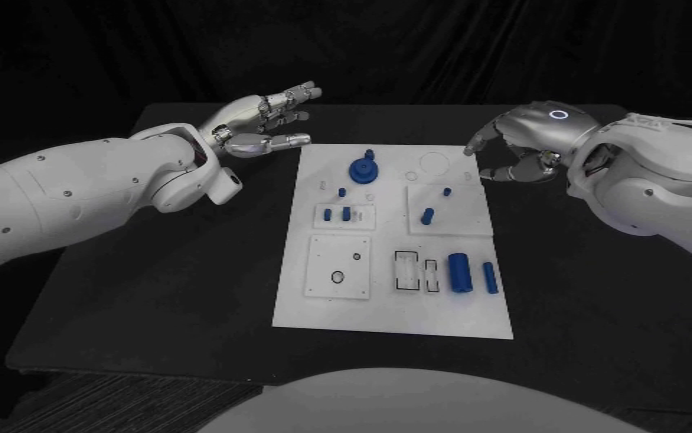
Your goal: Assemble the parts on the task board
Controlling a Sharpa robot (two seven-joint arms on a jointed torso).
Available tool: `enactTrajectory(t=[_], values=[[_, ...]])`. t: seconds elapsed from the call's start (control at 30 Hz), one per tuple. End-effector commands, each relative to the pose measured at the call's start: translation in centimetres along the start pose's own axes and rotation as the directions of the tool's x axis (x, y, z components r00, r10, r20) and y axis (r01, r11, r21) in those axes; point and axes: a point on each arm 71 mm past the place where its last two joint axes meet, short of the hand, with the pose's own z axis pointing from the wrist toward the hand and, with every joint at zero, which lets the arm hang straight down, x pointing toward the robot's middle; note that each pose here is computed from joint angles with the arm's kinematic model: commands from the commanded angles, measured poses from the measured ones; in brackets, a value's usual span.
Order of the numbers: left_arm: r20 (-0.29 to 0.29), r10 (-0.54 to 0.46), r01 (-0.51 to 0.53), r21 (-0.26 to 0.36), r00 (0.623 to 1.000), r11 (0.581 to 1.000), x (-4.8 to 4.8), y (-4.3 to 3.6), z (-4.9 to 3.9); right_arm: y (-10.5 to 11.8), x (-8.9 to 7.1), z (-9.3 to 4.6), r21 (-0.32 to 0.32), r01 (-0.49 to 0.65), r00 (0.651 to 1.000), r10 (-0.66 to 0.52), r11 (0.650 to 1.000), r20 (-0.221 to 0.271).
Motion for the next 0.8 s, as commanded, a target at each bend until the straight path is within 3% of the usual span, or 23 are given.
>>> enactTrajectory(t=[0.03,0.27,0.47,0.8], values=[[0.07,-0.366,0.356,0.126,0.928,0.926,-0.04,-0.57,-0.09,0.1,1.5,-0.1,-0.022,0.096,0.991,-0.098,0.995,-0.091],[0.034,-0.457,0.45,0.13,0.889,0.884,1.43,-0.51,-0.43,0.3,2.8,0.1,-0.052,0.121,0.987,-0.125,0.991,-0.1],[0.017,-0.481,0.476,0.122,0.876,0.871,1.96,-0.58,-0.63,0.6,3.5,0.6,-0.069,0.124,0.986,-0.13,0.99,-0.1],[-0.002,-0.5,0.498,0.103,0.866,0.861,2.46,-0.69,-0.91,1.4,4.1,1.7,-0.108,0.116,0.991,-0.122,0.987,-0.055]])
